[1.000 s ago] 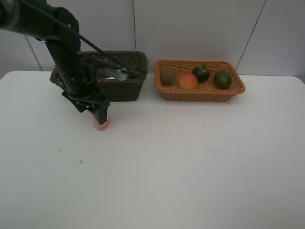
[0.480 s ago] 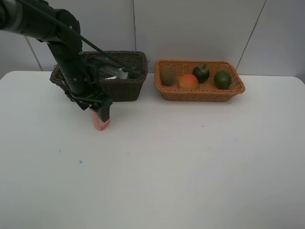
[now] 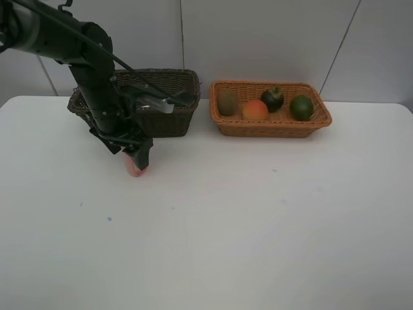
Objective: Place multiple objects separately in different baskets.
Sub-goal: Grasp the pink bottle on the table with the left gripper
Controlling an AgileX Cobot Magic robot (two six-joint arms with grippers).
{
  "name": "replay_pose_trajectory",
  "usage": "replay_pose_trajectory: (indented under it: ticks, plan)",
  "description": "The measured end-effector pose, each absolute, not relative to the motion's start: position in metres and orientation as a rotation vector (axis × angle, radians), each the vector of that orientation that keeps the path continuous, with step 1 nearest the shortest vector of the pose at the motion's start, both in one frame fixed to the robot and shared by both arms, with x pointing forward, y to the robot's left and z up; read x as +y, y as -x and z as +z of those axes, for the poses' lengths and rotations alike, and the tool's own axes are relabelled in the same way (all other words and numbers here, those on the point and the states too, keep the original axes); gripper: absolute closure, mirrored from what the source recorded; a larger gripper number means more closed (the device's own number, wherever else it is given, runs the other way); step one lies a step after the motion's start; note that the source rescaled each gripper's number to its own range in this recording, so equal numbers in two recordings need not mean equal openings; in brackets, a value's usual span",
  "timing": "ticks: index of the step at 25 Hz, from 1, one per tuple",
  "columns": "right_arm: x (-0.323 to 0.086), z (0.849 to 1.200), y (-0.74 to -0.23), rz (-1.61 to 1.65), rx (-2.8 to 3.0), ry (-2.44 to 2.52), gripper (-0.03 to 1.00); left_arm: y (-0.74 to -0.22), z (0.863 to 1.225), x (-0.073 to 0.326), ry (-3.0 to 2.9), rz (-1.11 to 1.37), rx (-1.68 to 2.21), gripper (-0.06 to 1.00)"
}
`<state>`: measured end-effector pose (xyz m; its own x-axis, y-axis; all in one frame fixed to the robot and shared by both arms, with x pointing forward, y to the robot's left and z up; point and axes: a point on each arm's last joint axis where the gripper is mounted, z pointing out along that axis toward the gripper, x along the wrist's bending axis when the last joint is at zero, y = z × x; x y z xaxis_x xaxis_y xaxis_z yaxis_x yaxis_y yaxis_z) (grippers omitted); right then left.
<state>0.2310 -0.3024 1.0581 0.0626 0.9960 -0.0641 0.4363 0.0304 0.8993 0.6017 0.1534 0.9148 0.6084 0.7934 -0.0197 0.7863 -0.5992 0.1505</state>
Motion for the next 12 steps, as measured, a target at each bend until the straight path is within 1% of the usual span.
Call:
replay_pose_trajectory:
  ticks: [3, 5, 6, 7, 9, 10, 12]
  plan:
    - [-0.3024, 1.0581, -0.231, 0.869, 1.492, -1.526, -0.02, -0.6017, 0.9148, 0.1534, -2.686, 0.074, 1.328, -0.05]
    - [-0.3024, 1.0581, -0.231, 0.869, 1.492, -1.526, -0.02, -0.6017, 0.9148, 0.1534, -2.686, 0.074, 1.328, 0.02]
    - [-0.3024, 1.0581, -0.231, 0.869, 1.492, -1.526, -0.02, -0.6017, 0.9148, 0.1534, -2.685, 0.073, 1.331, 0.1]
    - [-0.3024, 1.0581, -0.231, 0.869, 1.492, -1.526, -0.02, -0.6015, 0.9148, 0.1535, -2.684, 0.07, 1.338, 0.22]
    - [-0.3024, 1.0581, -0.231, 0.869, 1.492, -1.526, -0.02, -0.6009, 0.9147, 0.1537, -2.679, 0.062, 1.357, 0.58]
    - [-0.3024, 1.0581, -0.231, 0.869, 1.492, -1.526, -0.02, -0.6007, 0.9147, 0.1537, -2.679, 0.058, 1.361, 0.69]
    - [-0.3024, 1.0581, -0.231, 0.869, 1.492, -1.526, -0.02, -0.6006, 0.9147, 0.1538, -2.679, 0.057, 1.364, 0.67]
